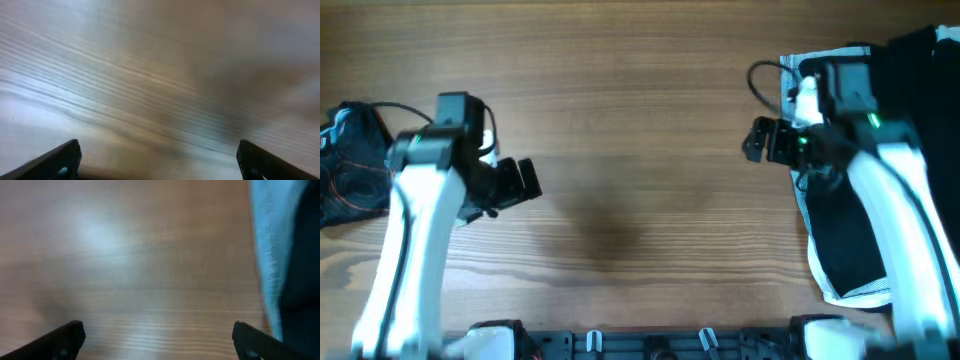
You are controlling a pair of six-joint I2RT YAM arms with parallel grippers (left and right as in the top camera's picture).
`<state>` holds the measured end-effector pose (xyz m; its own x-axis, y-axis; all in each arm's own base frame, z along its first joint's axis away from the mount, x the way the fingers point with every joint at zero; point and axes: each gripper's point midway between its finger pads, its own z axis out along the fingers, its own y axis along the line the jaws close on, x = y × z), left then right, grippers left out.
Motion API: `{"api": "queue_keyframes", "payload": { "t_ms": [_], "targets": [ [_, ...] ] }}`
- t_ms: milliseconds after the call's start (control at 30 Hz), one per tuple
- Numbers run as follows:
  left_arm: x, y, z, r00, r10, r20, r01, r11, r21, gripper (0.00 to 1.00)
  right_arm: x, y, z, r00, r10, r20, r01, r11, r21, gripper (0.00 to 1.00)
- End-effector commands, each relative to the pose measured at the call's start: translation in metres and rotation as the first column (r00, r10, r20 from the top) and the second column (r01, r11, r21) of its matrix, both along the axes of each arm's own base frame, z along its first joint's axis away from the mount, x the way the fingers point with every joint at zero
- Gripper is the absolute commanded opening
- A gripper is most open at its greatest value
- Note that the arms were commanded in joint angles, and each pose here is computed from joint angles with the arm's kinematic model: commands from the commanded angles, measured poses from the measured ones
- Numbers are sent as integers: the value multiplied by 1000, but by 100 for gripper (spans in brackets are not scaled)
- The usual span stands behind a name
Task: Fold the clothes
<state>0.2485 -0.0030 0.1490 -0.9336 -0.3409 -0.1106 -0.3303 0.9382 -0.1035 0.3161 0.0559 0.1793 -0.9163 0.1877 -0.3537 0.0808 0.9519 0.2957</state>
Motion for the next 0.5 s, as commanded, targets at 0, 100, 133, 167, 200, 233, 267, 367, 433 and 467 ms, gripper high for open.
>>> {"api": "queue_keyframes", "payload": {
  "t_ms": [0, 100, 133, 167, 200, 233, 267, 367, 433, 467],
  "targets": [
    [-4, 0, 59, 932, -1, 361, -6, 1000, 18, 100, -31, -15, 59, 940, -88, 330, 120, 990, -79, 100],
    [-19, -1, 96, 795, -15, 606, -7, 999, 33, 100, -63, -36, 88, 815, -228, 533, 280, 960, -18, 100],
    [-25, -2, 109, 742, -15, 671, -9, 999, 33, 100, -74, -40, 93, 783, -249, 570, 297, 955, 11, 100],
    [-34, -2, 123, 694, -16, 720, -12, 999, 33, 100, -83, -42, 96, 768, -252, 589, 295, 955, 23, 100],
    [-42, -2, 131, 662, -16, 750, -13, 999, 33, 100, -93, -43, 98, 757, -253, 602, 294, 955, 33, 100],
    [-49, -2, 138, 633, -17, 774, -14, 999, 33, 100, -101, -44, 101, 748, -254, 613, 292, 956, 40, 100],
    [-60, -2, 146, 593, -17, 805, -16, 999, 33, 100, -112, -46, 103, 738, -256, 625, 291, 956, 48, 100],
    [-80, -2, 160, 517, -18, 856, -19, 999, 32, 100, -127, -49, 104, 729, -257, 635, 290, 956, 55, 100],
    [-89, -2, 166, 481, -18, 877, -20, 999, 32, 100, -132, -50, 99, 741, -255, 621, 291, 956, 46, 100],
    [-94, -2, 167, 472, -18, 882, -20, 999, 32, 100, -133, -50, 95, 750, -254, 611, 292, 956, 39, 100]
  ]
}}
